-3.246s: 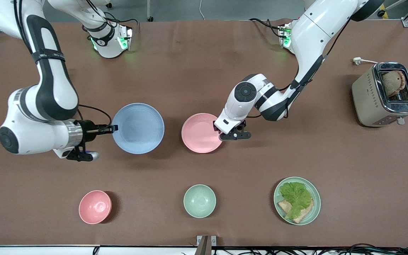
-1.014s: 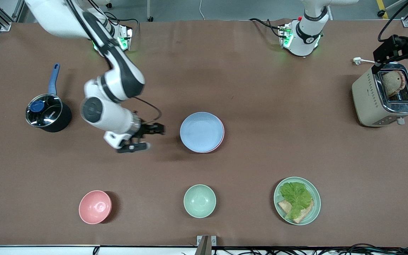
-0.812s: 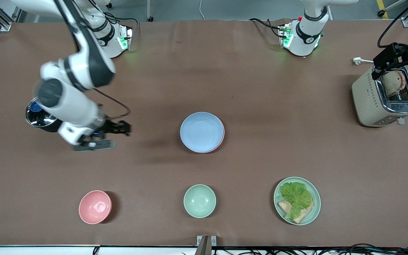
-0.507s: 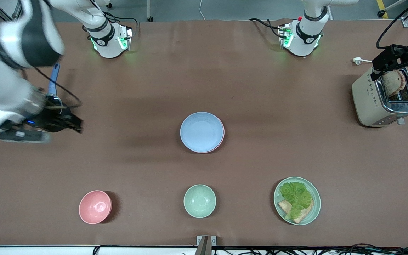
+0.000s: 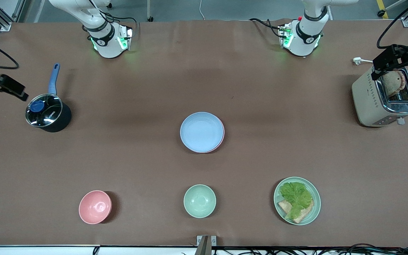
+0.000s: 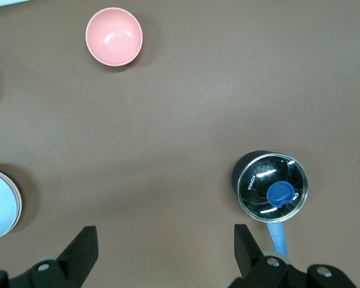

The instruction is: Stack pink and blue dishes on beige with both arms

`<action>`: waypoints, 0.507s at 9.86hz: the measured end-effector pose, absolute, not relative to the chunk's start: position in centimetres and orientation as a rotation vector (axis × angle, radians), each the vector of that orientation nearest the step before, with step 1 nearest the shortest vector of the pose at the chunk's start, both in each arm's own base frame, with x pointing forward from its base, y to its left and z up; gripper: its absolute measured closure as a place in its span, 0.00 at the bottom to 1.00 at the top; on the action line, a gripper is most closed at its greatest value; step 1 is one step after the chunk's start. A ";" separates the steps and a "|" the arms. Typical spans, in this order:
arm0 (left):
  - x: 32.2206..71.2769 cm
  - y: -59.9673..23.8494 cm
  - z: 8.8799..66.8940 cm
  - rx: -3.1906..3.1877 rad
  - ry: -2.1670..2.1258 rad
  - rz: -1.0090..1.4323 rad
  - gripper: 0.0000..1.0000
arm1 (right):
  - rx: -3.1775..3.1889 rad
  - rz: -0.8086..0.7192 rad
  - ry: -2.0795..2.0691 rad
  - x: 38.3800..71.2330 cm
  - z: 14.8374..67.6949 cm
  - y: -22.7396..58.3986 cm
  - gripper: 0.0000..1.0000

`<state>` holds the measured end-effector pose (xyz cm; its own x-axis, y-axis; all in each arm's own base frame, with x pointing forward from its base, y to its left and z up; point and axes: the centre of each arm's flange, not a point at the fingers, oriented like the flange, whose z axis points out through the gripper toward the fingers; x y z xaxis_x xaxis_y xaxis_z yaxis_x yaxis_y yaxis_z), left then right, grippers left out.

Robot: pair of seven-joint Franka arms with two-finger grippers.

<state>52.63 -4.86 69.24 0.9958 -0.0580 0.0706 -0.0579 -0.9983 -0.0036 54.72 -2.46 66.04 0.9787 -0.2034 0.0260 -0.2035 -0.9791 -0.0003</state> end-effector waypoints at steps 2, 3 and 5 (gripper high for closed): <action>52.6 -5.0 69.1 -3.138 0.054 -0.102 0.00 | 3.126 0.007 -0.325 54.5 66.1 -2.5 0.00; 52.6 -5.0 69.0 -3.138 0.051 -0.098 0.00 | 3.126 -0.006 -0.326 54.6 65.9 -2.5 0.00; 52.6 -5.0 68.9 -3.138 0.051 -0.096 0.00 | 3.126 -0.012 -0.327 54.7 65.7 -2.6 0.00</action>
